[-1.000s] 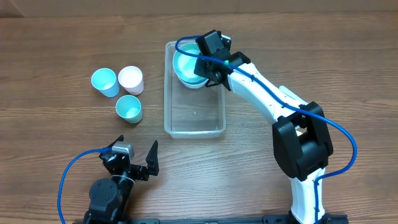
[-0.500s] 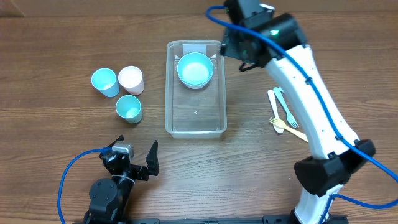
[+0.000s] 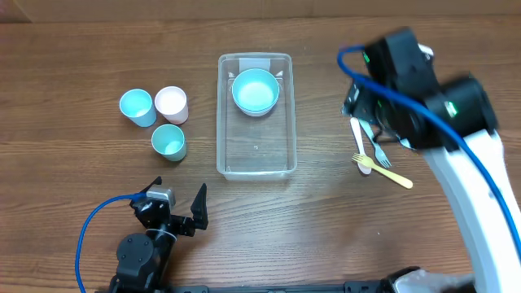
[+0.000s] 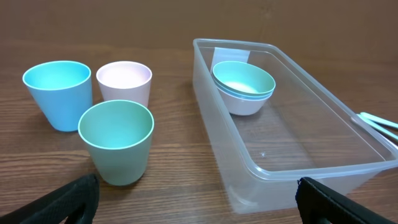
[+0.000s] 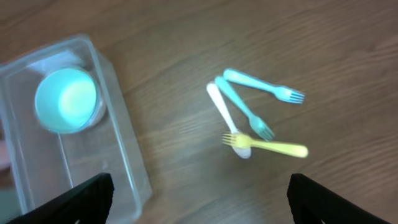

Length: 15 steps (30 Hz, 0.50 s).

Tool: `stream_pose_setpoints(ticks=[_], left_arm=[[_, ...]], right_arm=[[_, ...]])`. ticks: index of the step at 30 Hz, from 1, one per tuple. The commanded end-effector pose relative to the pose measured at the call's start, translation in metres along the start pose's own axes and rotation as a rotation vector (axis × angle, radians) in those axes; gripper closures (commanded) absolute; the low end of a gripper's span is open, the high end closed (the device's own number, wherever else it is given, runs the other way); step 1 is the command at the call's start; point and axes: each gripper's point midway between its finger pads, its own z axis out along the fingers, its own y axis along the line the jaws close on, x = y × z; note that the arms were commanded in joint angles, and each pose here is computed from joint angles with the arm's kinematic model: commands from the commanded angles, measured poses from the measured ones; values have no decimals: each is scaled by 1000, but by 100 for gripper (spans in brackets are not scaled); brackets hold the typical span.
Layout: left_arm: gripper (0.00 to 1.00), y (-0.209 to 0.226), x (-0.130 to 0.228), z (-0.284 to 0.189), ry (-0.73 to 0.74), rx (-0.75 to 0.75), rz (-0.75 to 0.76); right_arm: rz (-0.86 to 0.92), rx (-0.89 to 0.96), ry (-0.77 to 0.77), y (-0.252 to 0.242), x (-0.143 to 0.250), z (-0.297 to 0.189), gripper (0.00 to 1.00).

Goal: Pack container
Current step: 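Withdraw the right gripper to the right side near the cutlery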

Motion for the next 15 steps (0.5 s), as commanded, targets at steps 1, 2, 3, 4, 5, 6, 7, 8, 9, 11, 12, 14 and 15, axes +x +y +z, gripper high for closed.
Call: stream_pose_setpoints(ticks=[1,2,3,4,5,6,7,8,9,11,12,14,15], left_arm=[[0,2,-1,0,-6,-7,-15],[0,2,-1,0,-7,-7,-15],[0,2,-1,0,-7,-7,-15],[0,2,-1,0,-7,-7,-15],[0,2,-1,0,-7,-7,-15],[0,2,-1,0,-7,-7,-15],[0,2,-1,0,-7,-7,-14],[0,2,-1,0,-7,-9,-14],[0,2,-1,0,-7,-10,-15],[0,2,-1,0,-7,-10,-15],[0,2,-1,0,-7,-10,-15],[0,2,-1,0,-7,-10,-15],[0,2,-1,0,-7,-10,-15]], right_arm=[[-83,-132,40,-13,47,-15,4],[-102,-145,53,-20,60,-16,4],[-140,-177,74,-23,74,-18,4],[-148,-198,87,-27,85,-20,3],[-148,-205,90,-31,91,-22,2],[-147,-207,84,-38,97,-26,0],[-145,-212,78,-41,100,-30,0],[-145,-216,80,-43,102,-32,0],[-147,-222,94,-45,106,-34,0],[-149,-225,112,-45,111,-35,0],[-150,-224,114,-45,111,-34,0],[-151,-219,121,-44,111,-33,0],[-152,-216,125,-44,110,-32,0]])
